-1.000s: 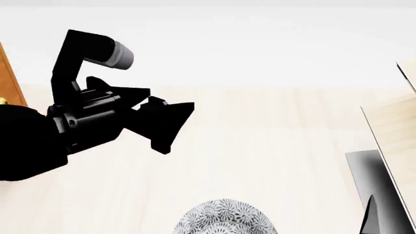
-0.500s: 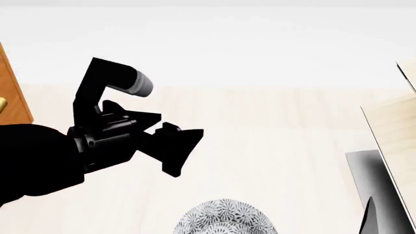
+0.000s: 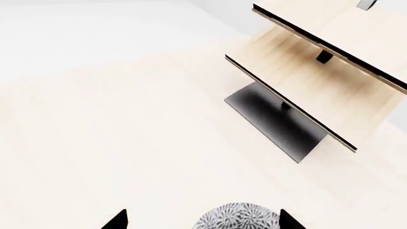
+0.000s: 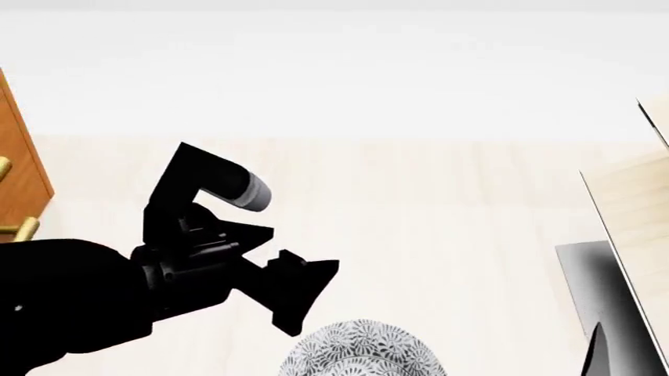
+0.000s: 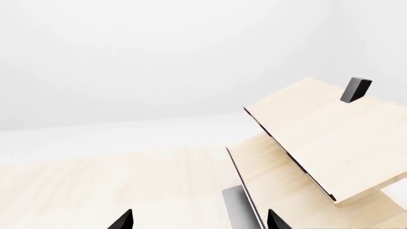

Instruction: Close the top drawer of the cabinet and put the bowl on top of it.

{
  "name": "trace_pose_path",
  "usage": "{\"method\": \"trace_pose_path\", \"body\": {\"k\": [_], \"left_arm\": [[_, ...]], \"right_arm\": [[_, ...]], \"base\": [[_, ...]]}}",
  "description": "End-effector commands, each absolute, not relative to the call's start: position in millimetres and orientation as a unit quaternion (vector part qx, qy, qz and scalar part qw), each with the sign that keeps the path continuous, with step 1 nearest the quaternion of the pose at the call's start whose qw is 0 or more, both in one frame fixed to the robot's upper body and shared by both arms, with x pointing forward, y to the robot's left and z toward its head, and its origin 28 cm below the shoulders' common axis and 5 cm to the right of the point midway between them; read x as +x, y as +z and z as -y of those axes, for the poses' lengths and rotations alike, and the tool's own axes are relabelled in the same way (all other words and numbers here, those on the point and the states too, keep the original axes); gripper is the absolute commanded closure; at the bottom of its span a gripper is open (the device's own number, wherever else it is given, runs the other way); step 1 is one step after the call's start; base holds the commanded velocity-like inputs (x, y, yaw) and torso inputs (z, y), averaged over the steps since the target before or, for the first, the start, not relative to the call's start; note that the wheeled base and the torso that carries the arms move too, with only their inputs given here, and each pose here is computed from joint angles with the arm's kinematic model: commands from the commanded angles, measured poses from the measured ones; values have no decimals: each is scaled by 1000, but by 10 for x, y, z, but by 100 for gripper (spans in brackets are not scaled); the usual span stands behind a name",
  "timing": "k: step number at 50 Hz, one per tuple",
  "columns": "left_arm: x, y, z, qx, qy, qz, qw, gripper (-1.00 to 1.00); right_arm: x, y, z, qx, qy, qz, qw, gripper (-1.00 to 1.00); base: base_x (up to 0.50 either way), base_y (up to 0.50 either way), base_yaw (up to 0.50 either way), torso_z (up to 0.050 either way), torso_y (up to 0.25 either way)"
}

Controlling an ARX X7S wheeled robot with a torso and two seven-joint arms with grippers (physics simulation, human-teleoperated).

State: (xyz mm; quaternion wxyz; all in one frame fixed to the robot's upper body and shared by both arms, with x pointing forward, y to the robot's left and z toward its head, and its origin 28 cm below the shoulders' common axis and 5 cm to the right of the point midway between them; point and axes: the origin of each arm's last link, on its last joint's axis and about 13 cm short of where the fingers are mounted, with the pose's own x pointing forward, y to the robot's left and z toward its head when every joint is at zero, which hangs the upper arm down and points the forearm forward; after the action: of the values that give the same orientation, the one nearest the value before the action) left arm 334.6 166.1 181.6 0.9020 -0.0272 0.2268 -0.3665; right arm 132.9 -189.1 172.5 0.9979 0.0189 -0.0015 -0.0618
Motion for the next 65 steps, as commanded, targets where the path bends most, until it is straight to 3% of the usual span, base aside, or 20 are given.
{"method": "trace_pose_path", "body": {"k": [1, 55, 65], "left_arm": [[3324, 1663, -1640, -18, -379, -240, 894, -100], [3344, 934, -1666, -3, -360, -309, 880, -100], [3339, 836, -1673, -3, -357, -319, 878, -100]], "right_arm": [[1313, 1716, 1900, 20, -63, 2, 998, -100], [1296, 1519, 1903, 20, -65, -4, 998, -100], [1276, 1707, 1918, 19, -66, -1, 998, -100]], "base": [[0, 0, 0, 0, 0], [0, 0, 0, 0, 0], [0, 0, 0, 0, 0]]}}
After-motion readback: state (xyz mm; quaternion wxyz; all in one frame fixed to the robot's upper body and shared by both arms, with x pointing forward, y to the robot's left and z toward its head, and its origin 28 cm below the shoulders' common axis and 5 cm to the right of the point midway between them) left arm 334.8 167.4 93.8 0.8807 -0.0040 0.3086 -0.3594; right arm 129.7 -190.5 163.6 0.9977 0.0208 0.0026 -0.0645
